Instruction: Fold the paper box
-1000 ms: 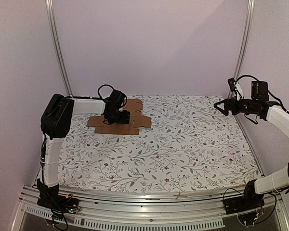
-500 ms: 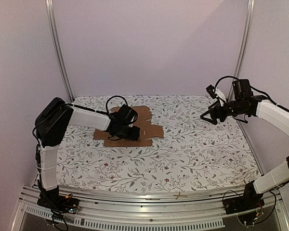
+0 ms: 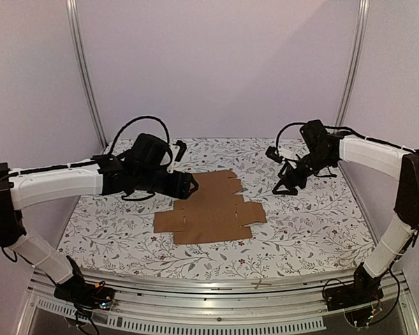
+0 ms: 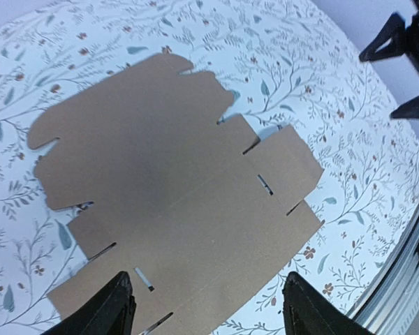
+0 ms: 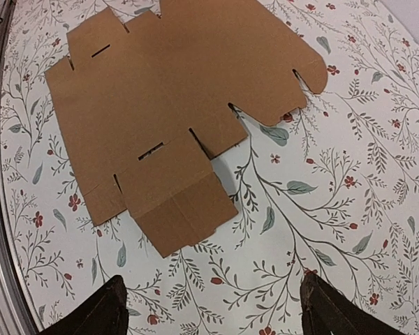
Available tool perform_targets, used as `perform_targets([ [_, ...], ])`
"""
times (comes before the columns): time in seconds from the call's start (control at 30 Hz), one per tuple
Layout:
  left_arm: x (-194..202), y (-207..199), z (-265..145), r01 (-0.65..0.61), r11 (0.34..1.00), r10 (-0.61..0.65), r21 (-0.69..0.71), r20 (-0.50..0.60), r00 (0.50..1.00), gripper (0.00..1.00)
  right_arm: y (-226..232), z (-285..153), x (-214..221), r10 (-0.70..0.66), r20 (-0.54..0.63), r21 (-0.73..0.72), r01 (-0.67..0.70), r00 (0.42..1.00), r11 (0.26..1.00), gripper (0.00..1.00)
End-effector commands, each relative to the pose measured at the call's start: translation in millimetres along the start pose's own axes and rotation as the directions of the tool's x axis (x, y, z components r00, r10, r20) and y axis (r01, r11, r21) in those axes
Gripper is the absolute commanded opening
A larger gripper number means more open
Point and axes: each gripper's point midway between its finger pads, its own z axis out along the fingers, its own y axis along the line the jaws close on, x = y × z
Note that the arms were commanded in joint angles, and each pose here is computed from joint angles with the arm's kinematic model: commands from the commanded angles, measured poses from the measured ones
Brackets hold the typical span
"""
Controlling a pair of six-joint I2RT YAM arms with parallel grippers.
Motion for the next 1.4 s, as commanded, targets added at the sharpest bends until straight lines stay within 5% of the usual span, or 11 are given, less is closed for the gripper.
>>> perform_targets([
  [0.0, 20.9, 38.8, -27.6, 0.15, 0.985, -0.148, -0.08, 0.034, 0.988, 0.73, 18.5, 41.1, 23.1, -0.165, -0.192, 0.027, 0.173, 0.967, 0.984, 0.84],
  [0.33, 50.3, 78.8, -48.3, 0.282, 0.947, -0.267, -0.152, 0.11, 0.957, 0.73, 18.7, 84.4, 20.5, -0.409, -0.408, 0.345, 0.552, 0.816, 0.759, 0.77],
  [0.87, 38.3, 115.6, -85.3, 0.369, 0.911, -0.324, -0.184, 0.233, 0.917, 0.73, 52.7, 126.9, 47.9, -0.526, -0.562, 0.264, 0.741, 0.638, 0.617, 0.69],
  [1.07, 36.4, 121.4, -94.8, 0.393, 0.903, -0.341, -0.176, 0.265, 0.902, 0.73, 38.8, 140.7, 58.0, -0.547, -0.626, 0.28, 0.815, 0.556, 0.508, 0.62],
  [1.2, 34.9, 123.5, -98.1, 0.4, 0.9, -0.346, -0.175, 0.274, 0.897, 0.73, 31.0, 147.2, 57.9, -0.56, -0.647, 0.298, 0.847, 0.518, 0.44, 0.49],
  [1.37, 30.1, 125.9, -101.1, 0.4, 0.899, -0.341, -0.177, 0.289, 0.895, 0.73, 31.5, 147.5, 41.1, -0.585, -0.61, 0.359, 0.845, 0.534, 0.396, 0.09],
])
